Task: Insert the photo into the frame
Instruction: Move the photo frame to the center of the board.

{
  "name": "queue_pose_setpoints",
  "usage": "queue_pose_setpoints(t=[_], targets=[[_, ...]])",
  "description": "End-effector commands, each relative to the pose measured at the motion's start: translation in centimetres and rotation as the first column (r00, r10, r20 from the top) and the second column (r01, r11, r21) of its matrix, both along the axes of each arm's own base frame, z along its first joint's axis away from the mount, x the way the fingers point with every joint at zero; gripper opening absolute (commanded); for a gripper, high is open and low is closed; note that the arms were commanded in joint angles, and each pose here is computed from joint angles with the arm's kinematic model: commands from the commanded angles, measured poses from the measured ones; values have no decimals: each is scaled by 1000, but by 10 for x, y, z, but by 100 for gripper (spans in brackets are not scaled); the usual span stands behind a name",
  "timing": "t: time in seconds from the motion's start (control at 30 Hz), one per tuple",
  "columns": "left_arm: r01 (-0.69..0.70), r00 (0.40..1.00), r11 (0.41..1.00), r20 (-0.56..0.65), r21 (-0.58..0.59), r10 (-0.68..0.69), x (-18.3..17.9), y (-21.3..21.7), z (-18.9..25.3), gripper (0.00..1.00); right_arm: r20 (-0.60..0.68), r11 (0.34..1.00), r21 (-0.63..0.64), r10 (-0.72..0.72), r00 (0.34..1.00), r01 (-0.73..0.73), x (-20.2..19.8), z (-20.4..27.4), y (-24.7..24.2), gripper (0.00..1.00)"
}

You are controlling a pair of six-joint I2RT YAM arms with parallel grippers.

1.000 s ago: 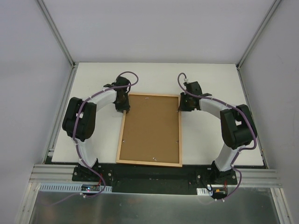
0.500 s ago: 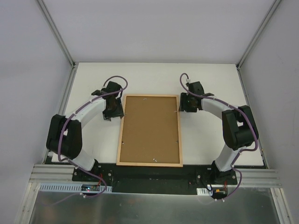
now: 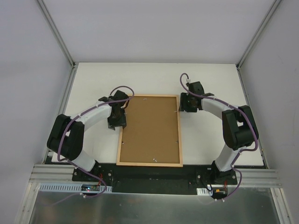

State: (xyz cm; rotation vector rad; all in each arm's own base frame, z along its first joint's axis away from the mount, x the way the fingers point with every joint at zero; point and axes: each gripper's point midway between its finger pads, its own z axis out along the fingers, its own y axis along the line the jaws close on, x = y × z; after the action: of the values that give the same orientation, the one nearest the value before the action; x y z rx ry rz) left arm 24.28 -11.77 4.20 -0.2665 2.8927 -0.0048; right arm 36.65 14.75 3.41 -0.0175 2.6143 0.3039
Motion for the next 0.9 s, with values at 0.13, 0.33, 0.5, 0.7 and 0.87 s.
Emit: queue_pose_setpoints(t=[0.13,0.33,0.5,0.7,0.87], targets=[[3,996,996,-90,89,5,-10,9,-24,45,2,1000,-13,4,1000,-4,-8,10,-5,52],[3,992,985,-127,173,20,-14,20,-33,44,4,1000,-13,3,1000,-3,-8,11,-6,52],[-2,987,964,-154,267,44,-17,32,-36,41,5,1000,-15,6,1000,-6,-9,12,-6,52],[30,977,918,-207,395,57,-20,42,-42,34,9,999,-32,0,1000,0,-12,14,-11,52],[50,973,914,-225,402,46,-10,32,-43,29,11,1000,-25,7,1000,-7,-13,16,-8,52]])
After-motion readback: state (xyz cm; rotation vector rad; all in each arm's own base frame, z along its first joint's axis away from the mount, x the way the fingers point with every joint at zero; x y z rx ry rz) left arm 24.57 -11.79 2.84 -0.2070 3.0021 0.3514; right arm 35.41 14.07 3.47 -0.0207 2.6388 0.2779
